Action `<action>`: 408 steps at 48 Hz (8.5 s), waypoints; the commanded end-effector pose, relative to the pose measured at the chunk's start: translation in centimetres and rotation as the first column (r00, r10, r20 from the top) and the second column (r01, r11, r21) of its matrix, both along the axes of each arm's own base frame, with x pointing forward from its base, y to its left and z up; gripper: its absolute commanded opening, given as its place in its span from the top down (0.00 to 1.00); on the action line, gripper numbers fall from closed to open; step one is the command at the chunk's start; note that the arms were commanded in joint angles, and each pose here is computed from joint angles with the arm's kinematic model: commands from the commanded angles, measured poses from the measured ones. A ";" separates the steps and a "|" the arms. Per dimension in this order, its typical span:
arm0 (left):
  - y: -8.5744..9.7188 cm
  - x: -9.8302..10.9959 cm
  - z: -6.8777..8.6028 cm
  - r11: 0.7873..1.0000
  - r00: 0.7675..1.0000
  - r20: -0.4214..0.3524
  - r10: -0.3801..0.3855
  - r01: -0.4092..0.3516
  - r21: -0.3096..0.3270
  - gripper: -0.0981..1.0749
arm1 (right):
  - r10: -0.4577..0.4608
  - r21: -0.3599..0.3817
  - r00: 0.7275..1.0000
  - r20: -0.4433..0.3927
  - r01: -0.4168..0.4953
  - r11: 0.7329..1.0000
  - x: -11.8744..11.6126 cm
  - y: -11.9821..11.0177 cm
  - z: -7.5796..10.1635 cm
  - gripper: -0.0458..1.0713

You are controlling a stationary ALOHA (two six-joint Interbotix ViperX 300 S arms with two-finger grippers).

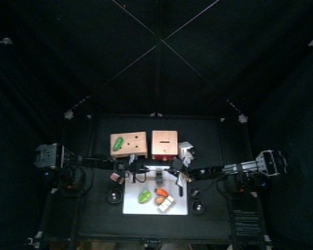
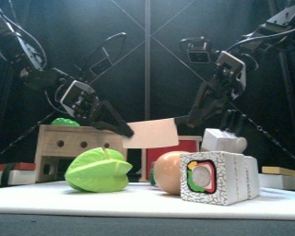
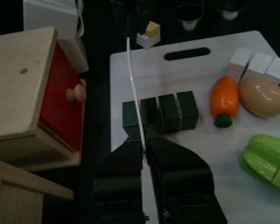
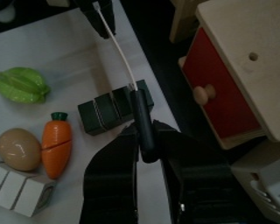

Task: Cut first two pieces of sushi

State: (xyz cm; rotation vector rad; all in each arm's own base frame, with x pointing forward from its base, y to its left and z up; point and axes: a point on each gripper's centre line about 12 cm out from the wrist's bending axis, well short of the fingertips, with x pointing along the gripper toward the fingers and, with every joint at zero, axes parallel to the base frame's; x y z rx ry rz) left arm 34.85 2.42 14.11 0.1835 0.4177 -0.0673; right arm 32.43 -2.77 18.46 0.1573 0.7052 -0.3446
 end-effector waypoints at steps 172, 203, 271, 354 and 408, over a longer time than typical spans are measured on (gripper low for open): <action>-1.6 1.3 -2.5 0.998 0.996 -0.090 0.020 -0.026 -0.061 0.61 | -0.116 0.038 0.989 -0.097 0.120 0.992 -1.3 -0.7 -2.3 0.61; -2.1 1.0 -3.0 0.998 0.993 -0.120 0.011 -0.018 -0.061 0.61 | -0.106 0.065 0.988 -0.112 0.113 0.991 -1.0 0.4 -2.7 0.61; -1.9 0.7 -4.6 0.998 0.985 -0.170 0.010 -0.019 -0.052 0.61 | -0.147 0.041 0.969 -0.198 0.158 0.987 -1.5 0.0 -4.8 0.61; -1.6 0.5 -7.5 0.999 0.970 -0.242 0.000 -0.011 -0.045 0.62 | 0.132 0.157 0.977 -0.166 -0.106 0.982 -2.2 -1.8 -9.3 0.61; -0.7 0.7 -7.5 0.998 0.970 -0.240 0.034 -0.047 -0.051 0.62 | 0.045 0.045 0.984 -0.174 -0.037 0.998 -1.2 -1.0 -7.0 0.64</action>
